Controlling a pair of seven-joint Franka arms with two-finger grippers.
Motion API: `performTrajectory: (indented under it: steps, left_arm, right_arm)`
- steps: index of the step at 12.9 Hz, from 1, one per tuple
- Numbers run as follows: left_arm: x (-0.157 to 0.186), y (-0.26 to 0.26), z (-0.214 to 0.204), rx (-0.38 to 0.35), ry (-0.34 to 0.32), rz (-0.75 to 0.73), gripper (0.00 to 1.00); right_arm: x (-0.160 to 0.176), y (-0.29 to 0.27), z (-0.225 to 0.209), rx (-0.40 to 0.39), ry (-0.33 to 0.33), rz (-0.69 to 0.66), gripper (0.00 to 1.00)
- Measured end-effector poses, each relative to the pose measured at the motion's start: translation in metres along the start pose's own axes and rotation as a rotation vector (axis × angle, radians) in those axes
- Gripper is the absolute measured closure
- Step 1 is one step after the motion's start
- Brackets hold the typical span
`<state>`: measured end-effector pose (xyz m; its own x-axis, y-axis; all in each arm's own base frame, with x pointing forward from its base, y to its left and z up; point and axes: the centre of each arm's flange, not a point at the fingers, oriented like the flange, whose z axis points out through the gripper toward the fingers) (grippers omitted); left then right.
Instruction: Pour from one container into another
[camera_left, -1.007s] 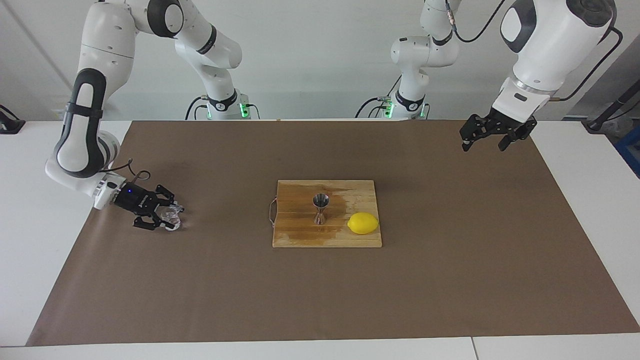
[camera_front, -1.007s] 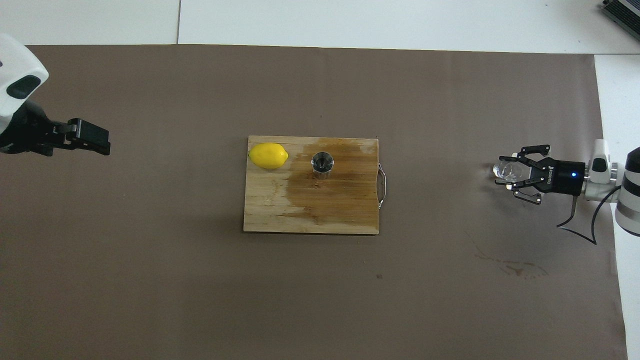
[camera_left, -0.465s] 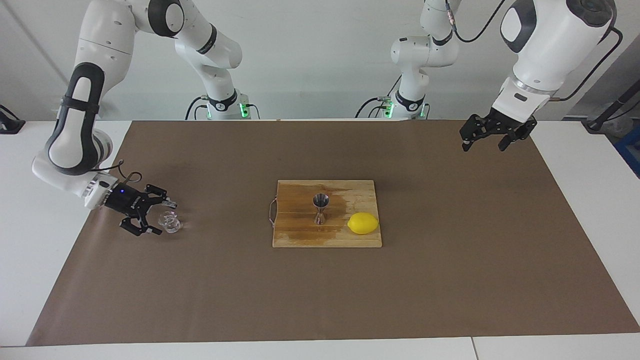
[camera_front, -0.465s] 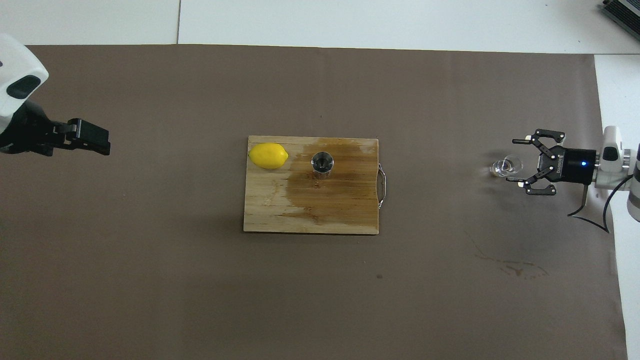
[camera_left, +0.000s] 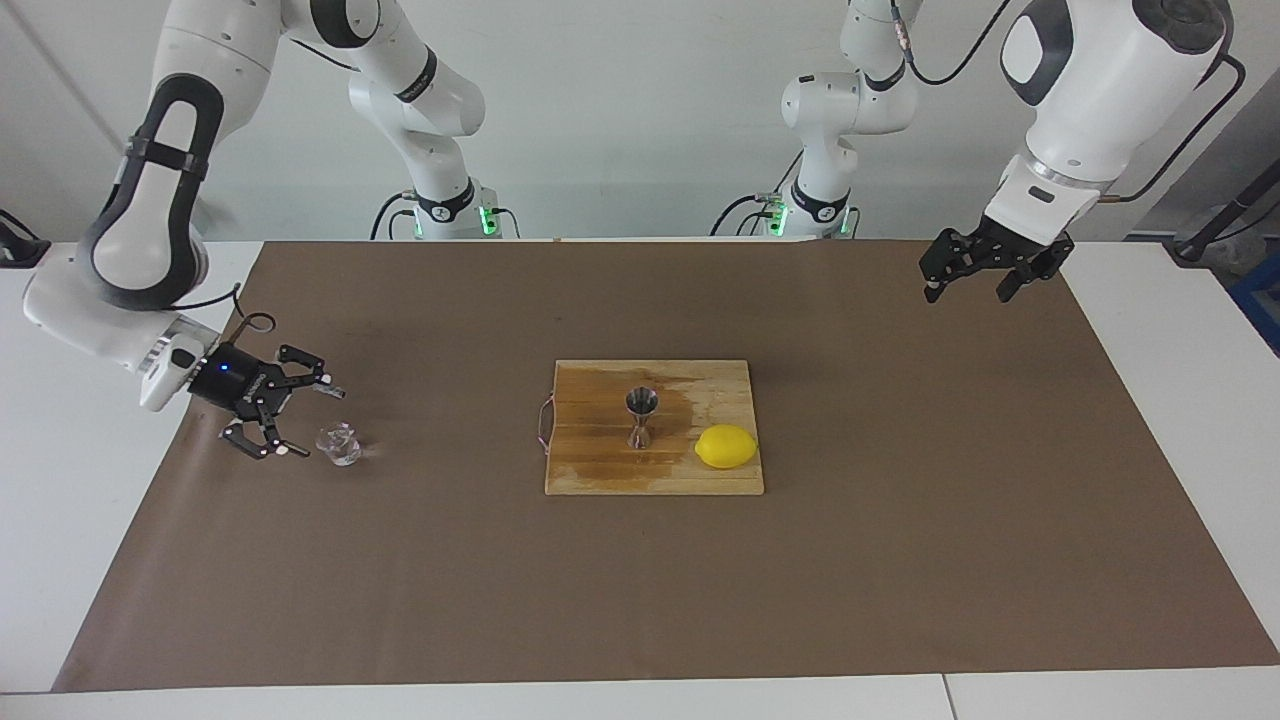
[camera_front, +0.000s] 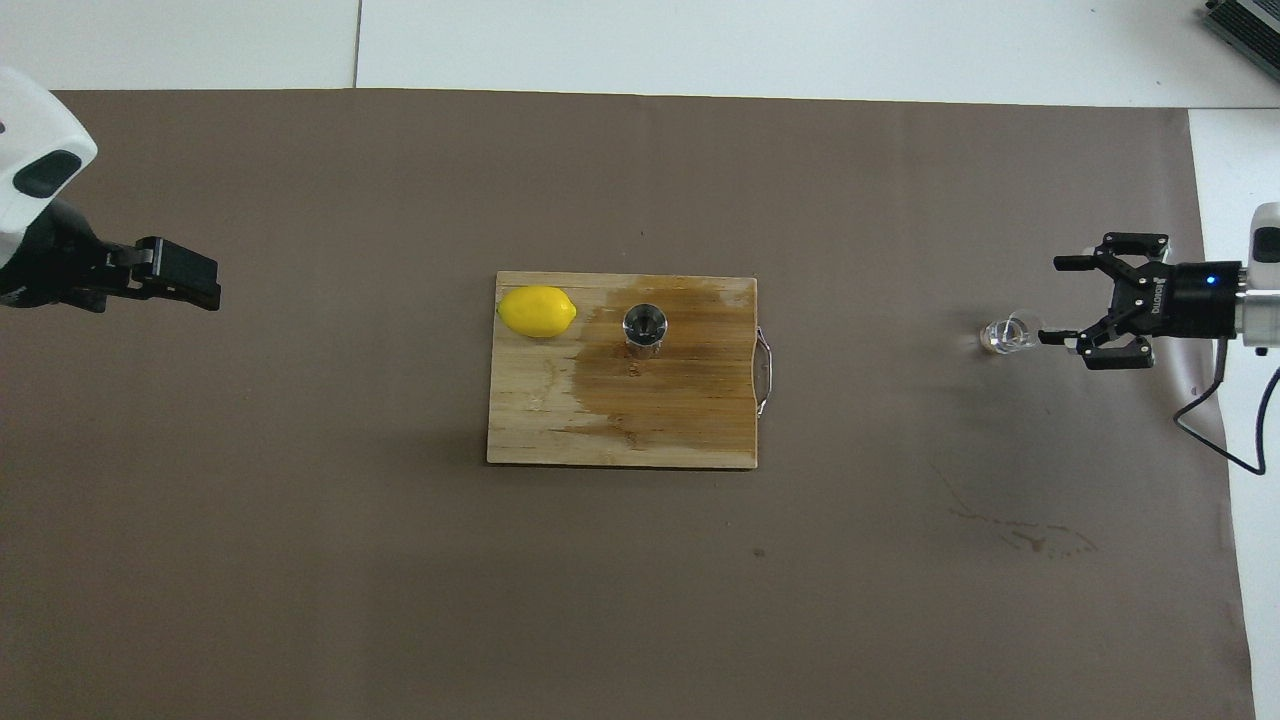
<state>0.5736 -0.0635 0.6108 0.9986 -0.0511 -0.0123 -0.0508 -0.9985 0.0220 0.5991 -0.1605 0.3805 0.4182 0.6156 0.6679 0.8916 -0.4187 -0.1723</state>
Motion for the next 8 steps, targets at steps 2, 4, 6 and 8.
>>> performTrajectory:
  steps: [2,4,6,8]
  left_arm:
    - [0.000,0.000,0.000,0.000,0.000,0.000,0.00]
    - [0.000,0.000,0.000,0.000,0.000,0.000,0.00]
    - [0.000,0.000,0.000,0.000,0.000,0.000,0.00]
    - [0.000,0.000,0.000,0.000,0.000,0.000,0.00]
  right_arm:
    - [0.038,-0.002,-0.024,-0.051,-0.097,0.163,0.00]
    - [0.070,0.000,-0.033,-0.138,-0.197,0.335,0.00]
    - [0.099,-0.002,-0.020,-0.239,-0.268,0.500,0.00]
    - [0.131,-0.010,-0.003,-0.348,-0.378,0.610,0.00]
